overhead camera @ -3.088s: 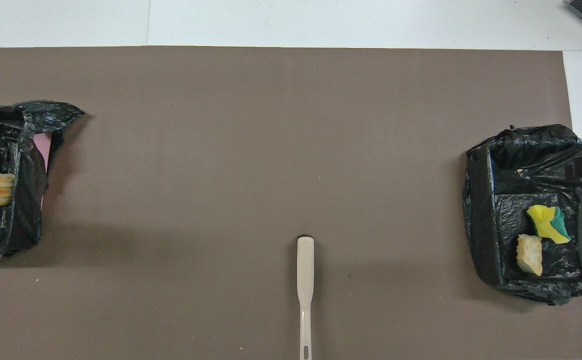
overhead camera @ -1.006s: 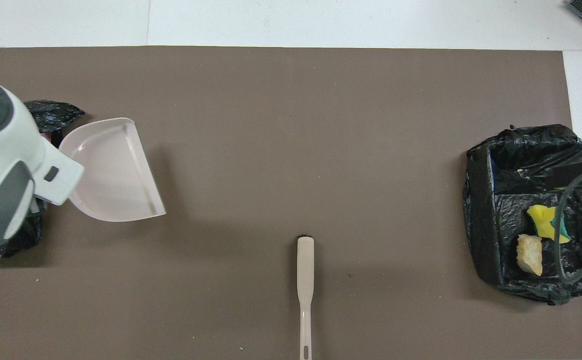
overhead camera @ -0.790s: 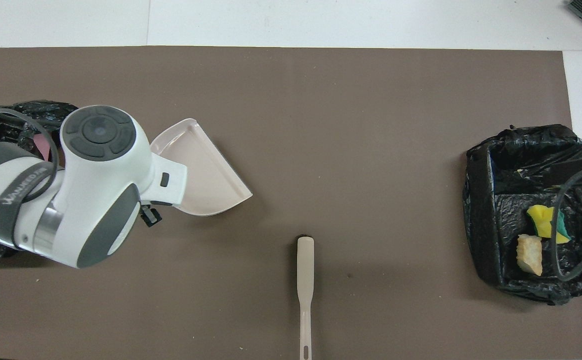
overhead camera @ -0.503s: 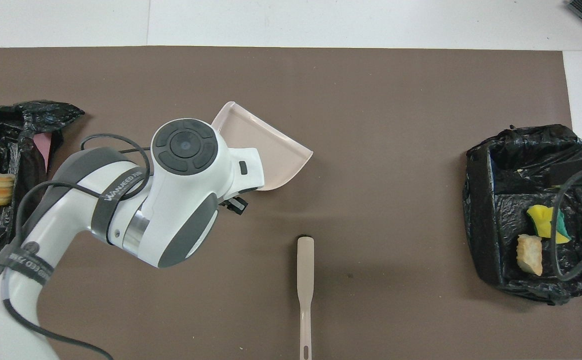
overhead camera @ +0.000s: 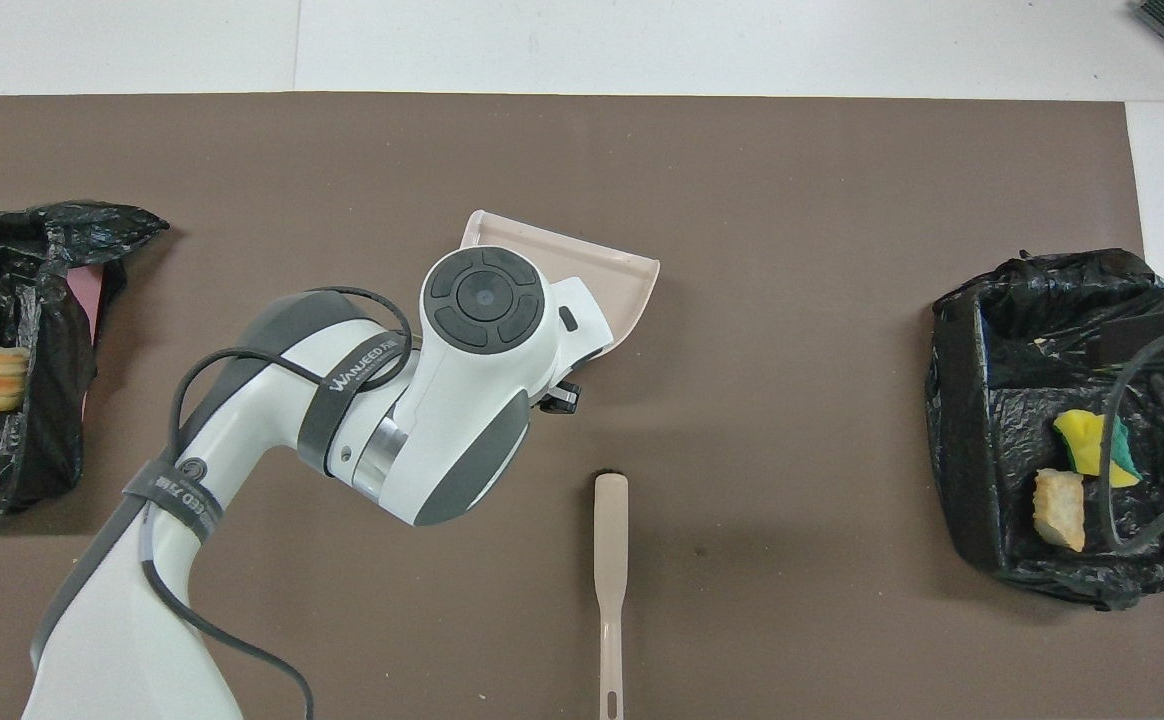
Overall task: Sweep and dump trash in bin
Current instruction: 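Lower the dustpan onto the table center and open the left gripper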
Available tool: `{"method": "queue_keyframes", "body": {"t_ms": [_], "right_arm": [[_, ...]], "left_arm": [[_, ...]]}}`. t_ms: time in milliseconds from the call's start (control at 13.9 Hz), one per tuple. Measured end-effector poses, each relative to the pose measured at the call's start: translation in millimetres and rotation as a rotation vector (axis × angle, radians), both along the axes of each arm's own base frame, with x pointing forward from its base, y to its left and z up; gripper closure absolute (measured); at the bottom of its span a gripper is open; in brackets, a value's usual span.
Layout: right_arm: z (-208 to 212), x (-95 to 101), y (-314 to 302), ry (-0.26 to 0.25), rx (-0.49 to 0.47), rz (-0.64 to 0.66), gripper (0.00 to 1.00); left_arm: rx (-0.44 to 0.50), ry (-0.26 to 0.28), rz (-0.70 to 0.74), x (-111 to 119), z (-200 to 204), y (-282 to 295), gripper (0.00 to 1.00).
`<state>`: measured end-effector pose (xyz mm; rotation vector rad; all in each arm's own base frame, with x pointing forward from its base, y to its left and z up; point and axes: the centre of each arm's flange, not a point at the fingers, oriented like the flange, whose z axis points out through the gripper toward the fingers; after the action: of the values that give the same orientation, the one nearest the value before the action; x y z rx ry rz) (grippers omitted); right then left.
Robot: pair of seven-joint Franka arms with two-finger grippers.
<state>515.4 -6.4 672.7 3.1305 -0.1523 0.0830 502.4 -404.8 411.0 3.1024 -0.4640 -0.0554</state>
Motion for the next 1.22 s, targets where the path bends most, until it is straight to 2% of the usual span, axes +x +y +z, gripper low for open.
{"method": "queue_keyframes", "body": {"t_ms": [359,503,646,790,934,1006,1221], "right_arm": [[0,0.3,4,-0.001,0.0,0.008,0.0],[0,0.5,8,-0.003,0.0,0.015,0.0],[0,1.3,5,-0.009,0.001,0.011,0.0],[-1,2.0,4,-0.011,0.001,0.008,0.0],[-2,2.7,3,-0.01,0.001,0.008,0.0],[-2,2.8,3,-0.009,0.001,0.008,0.0],[-2,2.8,3,-0.009,0.001,0.007,0.0]], "left_arm": [[-0.098,-0.007,0.116,-4,-37,-37,0.69],[-0.115,0.011,0.146,-6,-46,-43,0.68],[-0.119,0.011,0.152,-5,-44,-43,0.52],[-0.122,0.002,0.164,0,-38,-38,0.29],[-0.117,-0.002,0.201,15,-29,-17,0.05],[-0.115,-0.003,0.23,26,-23,0,0.0],[-0.116,-0.013,0.352,70,-4,73,0.0]]}}
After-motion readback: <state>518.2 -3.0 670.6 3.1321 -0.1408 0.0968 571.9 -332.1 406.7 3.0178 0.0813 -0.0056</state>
